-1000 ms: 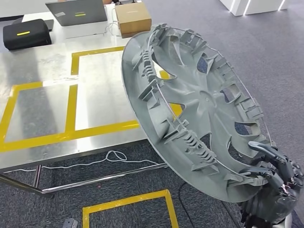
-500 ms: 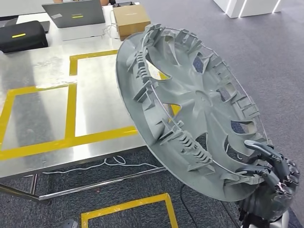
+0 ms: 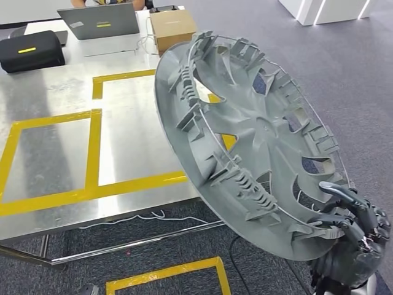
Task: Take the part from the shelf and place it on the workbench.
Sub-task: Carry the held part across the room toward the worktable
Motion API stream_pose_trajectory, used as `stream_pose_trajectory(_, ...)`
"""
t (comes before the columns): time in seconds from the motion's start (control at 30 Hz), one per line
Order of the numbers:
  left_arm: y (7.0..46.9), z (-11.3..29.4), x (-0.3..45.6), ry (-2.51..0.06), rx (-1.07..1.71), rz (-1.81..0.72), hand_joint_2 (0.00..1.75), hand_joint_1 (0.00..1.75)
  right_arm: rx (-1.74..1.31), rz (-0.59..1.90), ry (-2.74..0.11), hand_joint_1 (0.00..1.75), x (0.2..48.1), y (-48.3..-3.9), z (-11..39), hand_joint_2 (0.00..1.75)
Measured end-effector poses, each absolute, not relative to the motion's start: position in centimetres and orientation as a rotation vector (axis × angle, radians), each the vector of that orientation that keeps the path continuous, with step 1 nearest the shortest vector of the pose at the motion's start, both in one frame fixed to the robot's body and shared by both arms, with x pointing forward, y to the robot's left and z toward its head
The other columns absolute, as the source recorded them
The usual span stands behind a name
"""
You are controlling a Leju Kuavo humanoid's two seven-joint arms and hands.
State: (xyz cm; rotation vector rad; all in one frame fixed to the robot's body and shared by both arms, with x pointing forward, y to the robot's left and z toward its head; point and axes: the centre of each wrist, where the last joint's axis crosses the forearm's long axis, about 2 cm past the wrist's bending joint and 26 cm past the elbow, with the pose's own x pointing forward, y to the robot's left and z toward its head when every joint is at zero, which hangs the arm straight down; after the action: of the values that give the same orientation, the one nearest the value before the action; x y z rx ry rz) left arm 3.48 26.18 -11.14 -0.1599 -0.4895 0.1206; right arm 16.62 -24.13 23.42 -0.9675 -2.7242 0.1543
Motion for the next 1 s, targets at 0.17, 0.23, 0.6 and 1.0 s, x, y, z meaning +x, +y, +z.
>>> stream_pose_trajectory(0.17,26.2,-11.1,3.5,-0.491,-0.16,0.121,1.75,0.0,-0.97,0.153,-2.723,1.75,16.6,-24.1,23.4,1.75)
stream_pose_trajectory(0.23,26.2,-11.1,3.4,-0.487,-0.159,0.123,1.75,0.0,-0.975,0.154,-2.718,1.75,16.6,-24.1,23.4,1.75)
stream_pose_trajectory(0.6,26.3,-11.2,3.4,-0.478,-0.156,0.124,1.75,0.0,-1.163,0.17,-2.527,1.75,17.3,-27.5,23.3,1.75)
stream_pose_trajectory(1.0,27.0,-11.2,3.3,-0.479,-0.156,0.108,1.75,0.0,-1.564,0.246,-1.864,1.75,22.0,-43.6,21.7,1.75)
